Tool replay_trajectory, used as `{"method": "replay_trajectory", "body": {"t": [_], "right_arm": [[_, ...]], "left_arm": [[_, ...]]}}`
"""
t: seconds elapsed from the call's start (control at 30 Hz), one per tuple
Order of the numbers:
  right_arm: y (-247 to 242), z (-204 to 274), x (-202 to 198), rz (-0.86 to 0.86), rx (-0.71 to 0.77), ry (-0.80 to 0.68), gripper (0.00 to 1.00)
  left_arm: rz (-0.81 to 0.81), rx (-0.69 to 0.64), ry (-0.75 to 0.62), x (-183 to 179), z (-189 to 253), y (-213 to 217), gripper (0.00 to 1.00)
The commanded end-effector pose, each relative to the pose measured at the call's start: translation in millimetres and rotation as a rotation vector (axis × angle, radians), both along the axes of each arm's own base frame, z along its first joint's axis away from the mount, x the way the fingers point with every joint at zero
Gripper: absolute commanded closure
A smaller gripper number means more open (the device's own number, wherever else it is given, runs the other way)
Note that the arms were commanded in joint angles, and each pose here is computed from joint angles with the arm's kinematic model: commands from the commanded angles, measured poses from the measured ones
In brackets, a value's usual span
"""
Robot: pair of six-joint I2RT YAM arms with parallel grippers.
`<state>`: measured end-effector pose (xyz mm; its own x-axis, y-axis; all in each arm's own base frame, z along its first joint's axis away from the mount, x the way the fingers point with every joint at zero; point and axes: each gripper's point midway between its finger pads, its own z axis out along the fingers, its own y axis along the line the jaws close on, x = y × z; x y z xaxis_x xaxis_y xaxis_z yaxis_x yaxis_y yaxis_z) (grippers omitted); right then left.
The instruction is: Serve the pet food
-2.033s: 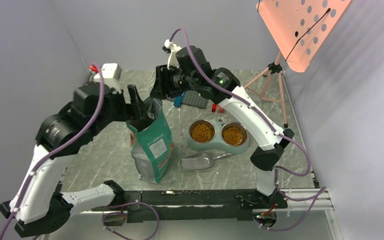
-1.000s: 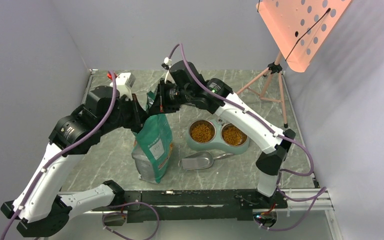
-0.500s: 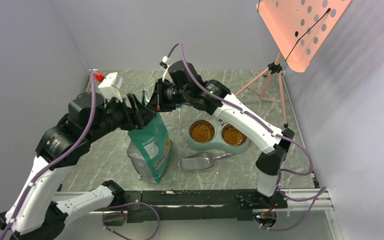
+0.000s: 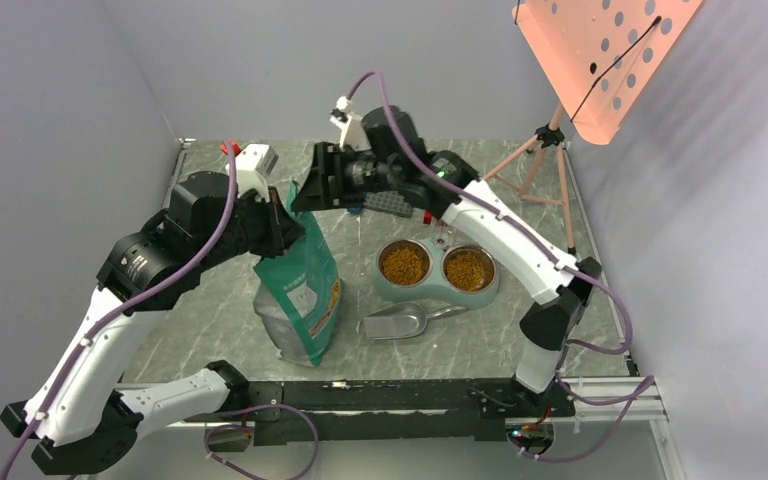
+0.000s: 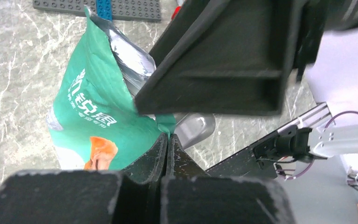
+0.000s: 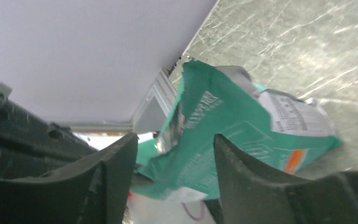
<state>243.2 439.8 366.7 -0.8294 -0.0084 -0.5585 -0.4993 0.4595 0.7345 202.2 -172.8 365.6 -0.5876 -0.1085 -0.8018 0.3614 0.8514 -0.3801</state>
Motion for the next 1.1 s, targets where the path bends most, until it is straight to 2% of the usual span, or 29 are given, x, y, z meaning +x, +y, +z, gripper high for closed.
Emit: {"method": "replay_trajectory", "body": {"t": [0.0,0.07,0.17,0.3,0.43,0.53,0.73,0.8,0.83,0.97,1.07], "right_arm": [[-44.8,26.6,1.3,0.256,0.074,-0.314,0.28],[-57.3,-0.3,8.3,0.326,0.037,-0.463,0.14],[-62.9,-26.8,22.2,0.392,0.067,-0.612,0.01],[-48.5,-20.5,16.4,0.552,0.164,-0.723,0.0],[-30.6,-30.3,18.3,0.677,0.19,-0.726,0.0],[-13.8,-45.9,26.1,0.703,0.196,-0.751,0.01],[10.5,-44.9,19.7,0.784,0.347,-0.725,0.02],[18.9,-36.6,10.5,0.837,0.386,-0.715,0.06],[21.6,-36.0,5.9,0.865,0.404,-0.708,0.13],[16.8,-31.0,-1.7,0.855,0.456,-0.644,0.52],[0.1,-19.0,-3.6,0.806,0.49,-0.622,0.75]], "left_arm": [[-0.129,0.047,-0.05,-11.5,3.5,-4.5,1.0],[-0.186,0.033,-0.094,-15.8,8.8,-9.2,1.0],[-0.215,0.035,-0.137,-18.9,12.3,-8.4,1.0],[-0.245,0.036,-0.139,-26.3,15.1,-7.2,1.0],[-0.26,0.017,-0.14,-34.0,17.4,-6.0,1.0],[-0.28,0.013,-0.137,-37.5,18.0,-7.3,1.0],[-0.258,0.042,-0.105,-34.8,12.3,-4.2,1.0],[-0.239,0.047,-0.098,-33.5,12.0,-1.8,1.0],[-0.222,0.051,-0.095,-32.3,12.1,0.8,1.0],[-0.098,0.07,-0.063,-24.7,10.1,16.7,1.0],[-0.025,0.094,-0.059,-19.4,9.2,28.0,1.0]]}}
